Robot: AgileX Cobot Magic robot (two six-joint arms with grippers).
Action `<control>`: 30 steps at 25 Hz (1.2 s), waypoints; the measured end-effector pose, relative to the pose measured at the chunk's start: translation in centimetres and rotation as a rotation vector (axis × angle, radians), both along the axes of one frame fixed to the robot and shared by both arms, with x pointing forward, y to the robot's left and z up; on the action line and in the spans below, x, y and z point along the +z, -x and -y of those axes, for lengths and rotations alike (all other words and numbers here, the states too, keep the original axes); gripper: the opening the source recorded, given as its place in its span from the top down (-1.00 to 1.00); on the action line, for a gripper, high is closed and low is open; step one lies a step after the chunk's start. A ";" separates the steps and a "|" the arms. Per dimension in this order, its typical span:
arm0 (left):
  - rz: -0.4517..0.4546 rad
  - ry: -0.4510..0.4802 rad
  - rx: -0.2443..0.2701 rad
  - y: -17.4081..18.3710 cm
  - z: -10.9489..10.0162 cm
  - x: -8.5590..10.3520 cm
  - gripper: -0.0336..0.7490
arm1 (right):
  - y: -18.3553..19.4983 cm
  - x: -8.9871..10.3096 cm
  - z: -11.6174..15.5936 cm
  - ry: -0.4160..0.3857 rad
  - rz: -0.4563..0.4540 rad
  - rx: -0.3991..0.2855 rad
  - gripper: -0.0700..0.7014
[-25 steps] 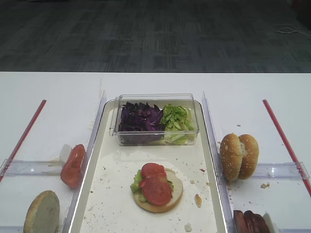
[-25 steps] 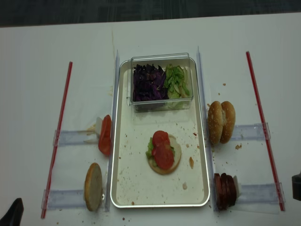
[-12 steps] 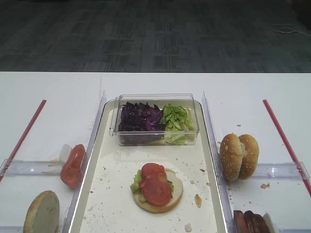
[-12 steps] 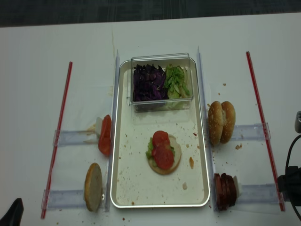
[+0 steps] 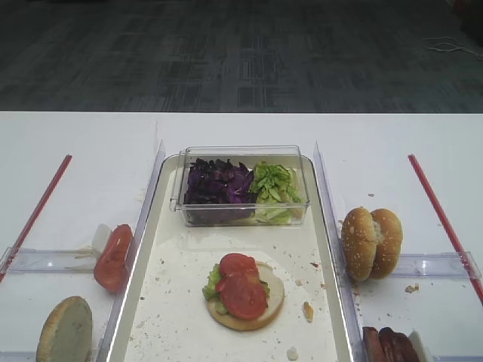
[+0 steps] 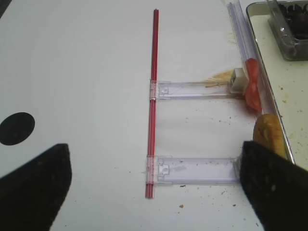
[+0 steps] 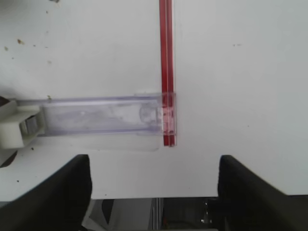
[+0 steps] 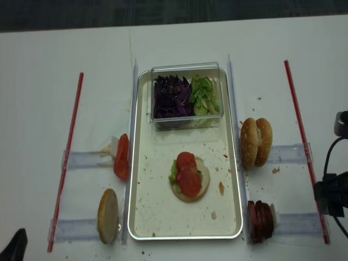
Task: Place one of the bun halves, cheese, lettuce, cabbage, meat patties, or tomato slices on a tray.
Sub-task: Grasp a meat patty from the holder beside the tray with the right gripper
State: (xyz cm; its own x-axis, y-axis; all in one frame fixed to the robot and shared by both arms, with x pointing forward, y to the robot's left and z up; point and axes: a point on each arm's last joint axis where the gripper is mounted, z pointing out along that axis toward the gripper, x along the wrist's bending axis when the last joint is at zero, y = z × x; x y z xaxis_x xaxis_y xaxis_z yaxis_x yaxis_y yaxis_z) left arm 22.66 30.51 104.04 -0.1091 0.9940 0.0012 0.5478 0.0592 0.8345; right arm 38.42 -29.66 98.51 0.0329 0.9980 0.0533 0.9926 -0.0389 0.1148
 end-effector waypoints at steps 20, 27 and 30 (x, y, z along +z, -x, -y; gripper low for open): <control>0.000 0.000 0.000 0.0 0.0 0.0 -0.84 | -0.8 -1.0 -3.4 -0.080 -0.028 0.061 -0.68; 0.000 0.000 0.000 0.0 0.0 0.0 -0.84 | 0.1 -1.0 -7.1 -0.107 -0.011 0.120 -0.68; 0.000 0.000 0.000 0.0 0.0 0.0 -0.84 | 0.5 -0.8 -8.5 -0.126 0.008 0.135 -0.68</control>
State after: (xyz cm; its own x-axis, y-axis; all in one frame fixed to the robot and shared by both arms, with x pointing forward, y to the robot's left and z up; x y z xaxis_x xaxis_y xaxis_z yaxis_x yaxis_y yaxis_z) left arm 22.66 30.51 104.04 -0.1091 0.9940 0.0012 0.5478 0.0592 0.8345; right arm 37.91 -21.15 97.67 -0.1017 0.9788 0.1778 0.9889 0.0801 0.1248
